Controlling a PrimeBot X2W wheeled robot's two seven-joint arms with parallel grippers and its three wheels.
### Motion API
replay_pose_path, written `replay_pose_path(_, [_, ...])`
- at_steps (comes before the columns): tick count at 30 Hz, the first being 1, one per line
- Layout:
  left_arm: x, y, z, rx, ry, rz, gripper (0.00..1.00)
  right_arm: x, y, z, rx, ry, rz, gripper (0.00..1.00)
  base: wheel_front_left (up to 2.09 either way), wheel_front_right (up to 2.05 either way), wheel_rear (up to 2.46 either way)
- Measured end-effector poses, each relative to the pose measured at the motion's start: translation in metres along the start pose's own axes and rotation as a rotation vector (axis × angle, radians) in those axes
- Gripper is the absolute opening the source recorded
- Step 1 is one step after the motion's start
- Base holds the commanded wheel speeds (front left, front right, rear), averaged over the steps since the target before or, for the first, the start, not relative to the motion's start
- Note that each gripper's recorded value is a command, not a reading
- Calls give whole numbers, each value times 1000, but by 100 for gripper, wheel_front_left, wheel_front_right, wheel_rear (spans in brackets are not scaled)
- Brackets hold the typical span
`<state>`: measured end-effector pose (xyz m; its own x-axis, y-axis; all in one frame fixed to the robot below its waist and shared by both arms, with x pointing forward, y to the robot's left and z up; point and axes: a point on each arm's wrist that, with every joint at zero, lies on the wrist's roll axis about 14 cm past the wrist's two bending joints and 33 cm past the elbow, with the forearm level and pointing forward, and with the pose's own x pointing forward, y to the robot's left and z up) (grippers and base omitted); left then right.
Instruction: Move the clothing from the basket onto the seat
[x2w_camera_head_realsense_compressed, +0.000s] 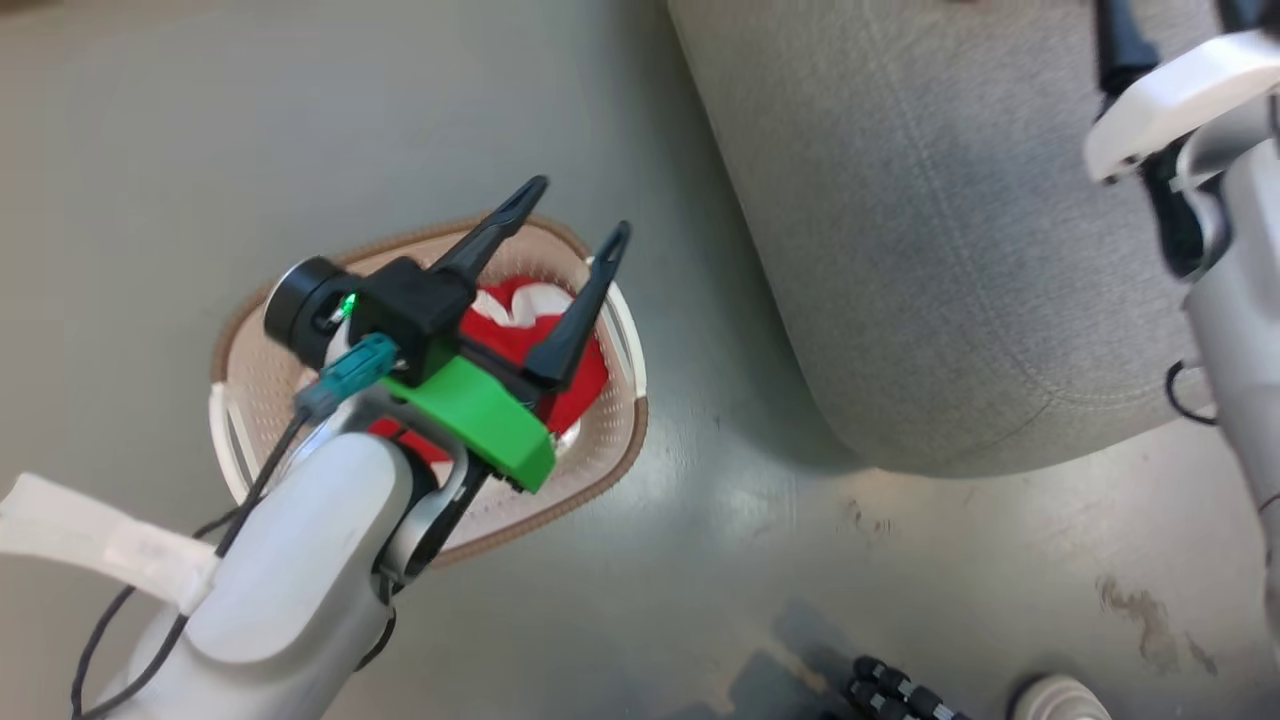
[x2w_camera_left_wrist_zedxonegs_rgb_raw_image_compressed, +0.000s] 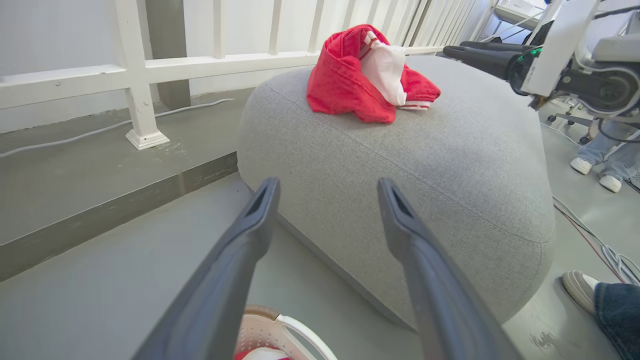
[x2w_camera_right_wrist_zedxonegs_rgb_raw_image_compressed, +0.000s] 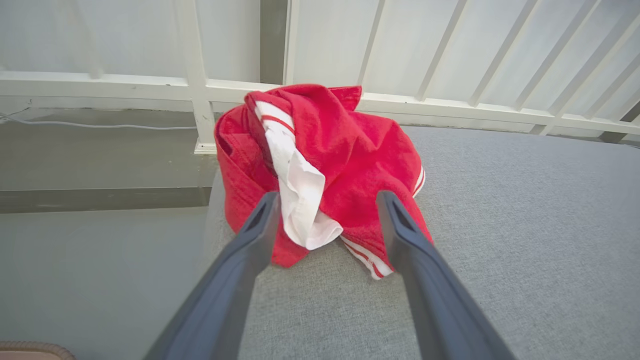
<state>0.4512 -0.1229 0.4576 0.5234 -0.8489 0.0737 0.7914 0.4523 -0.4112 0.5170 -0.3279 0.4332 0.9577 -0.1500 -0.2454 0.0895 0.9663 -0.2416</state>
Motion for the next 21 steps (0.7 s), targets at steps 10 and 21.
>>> replay_pose_path(10, [-28, 20, 34, 31, -86, 175, 100, -23, 28, 51, 77, -149, 58, 100, 0, 0, 0])
replay_pose_path(21, [-102, 49, 48, 78, -95, 449, 100, -58, 89, 71, 166, -228, 174, 100, 0, 0, 0])
